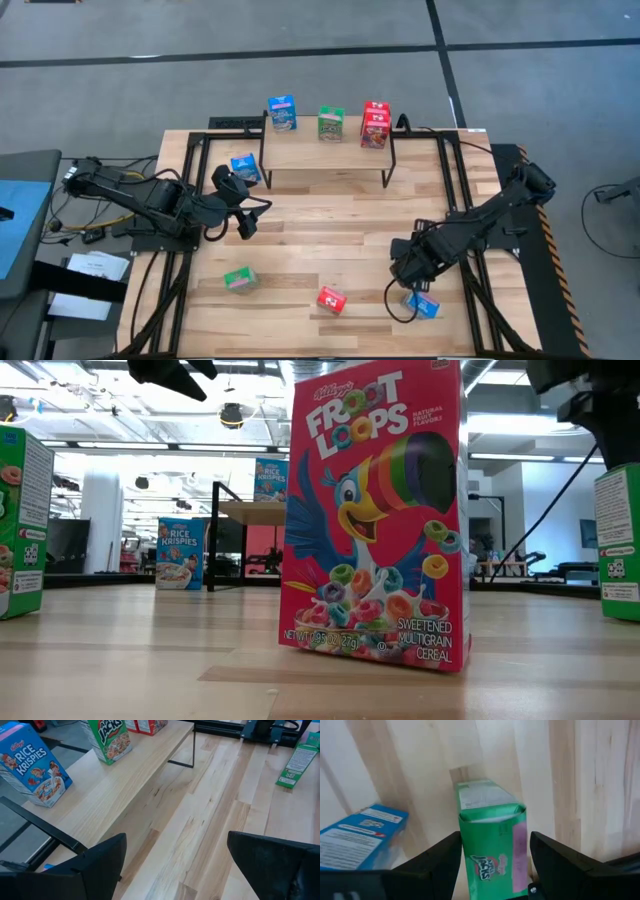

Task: Stack cereal on shelf
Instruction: Put the right green cereal box on the shelf aligned with the other green cereal box

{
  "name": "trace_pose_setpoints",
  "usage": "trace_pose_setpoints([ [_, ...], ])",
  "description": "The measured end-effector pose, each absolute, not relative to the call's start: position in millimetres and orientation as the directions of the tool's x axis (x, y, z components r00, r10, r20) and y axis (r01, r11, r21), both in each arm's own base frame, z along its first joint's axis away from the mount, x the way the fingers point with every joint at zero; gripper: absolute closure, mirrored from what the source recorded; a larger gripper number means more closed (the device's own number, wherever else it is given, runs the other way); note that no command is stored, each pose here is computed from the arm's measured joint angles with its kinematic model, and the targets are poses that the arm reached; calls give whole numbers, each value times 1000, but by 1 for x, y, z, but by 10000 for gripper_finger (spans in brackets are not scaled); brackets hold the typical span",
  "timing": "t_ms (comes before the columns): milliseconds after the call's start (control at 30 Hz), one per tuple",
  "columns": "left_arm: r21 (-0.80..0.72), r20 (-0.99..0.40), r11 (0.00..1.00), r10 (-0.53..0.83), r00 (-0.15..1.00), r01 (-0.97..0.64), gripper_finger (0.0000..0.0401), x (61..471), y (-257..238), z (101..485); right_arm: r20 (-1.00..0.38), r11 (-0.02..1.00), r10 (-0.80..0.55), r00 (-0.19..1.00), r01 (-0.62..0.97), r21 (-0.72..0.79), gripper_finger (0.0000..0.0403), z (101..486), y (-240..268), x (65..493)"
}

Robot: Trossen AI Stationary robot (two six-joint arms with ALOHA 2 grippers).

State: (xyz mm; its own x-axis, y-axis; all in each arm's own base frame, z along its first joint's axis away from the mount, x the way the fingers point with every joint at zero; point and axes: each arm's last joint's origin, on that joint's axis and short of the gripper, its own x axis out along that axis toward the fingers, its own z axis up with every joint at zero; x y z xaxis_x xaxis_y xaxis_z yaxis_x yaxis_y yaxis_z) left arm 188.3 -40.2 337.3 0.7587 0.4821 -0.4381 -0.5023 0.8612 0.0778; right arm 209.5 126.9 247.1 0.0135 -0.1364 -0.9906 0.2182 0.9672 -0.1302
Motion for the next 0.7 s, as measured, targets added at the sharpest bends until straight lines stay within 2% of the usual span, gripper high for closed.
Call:
trace_pose_setpoints([
  [367,77,-438,861,482,759,-503,65,188,-40,337,-995,969,-100,-15,227,-101,148,242,126,209],
  [700,96,-438,864,482,759,-494,65,188,-40,337,-995,969,-98,-13,228,-98,235,242,126,209],
])
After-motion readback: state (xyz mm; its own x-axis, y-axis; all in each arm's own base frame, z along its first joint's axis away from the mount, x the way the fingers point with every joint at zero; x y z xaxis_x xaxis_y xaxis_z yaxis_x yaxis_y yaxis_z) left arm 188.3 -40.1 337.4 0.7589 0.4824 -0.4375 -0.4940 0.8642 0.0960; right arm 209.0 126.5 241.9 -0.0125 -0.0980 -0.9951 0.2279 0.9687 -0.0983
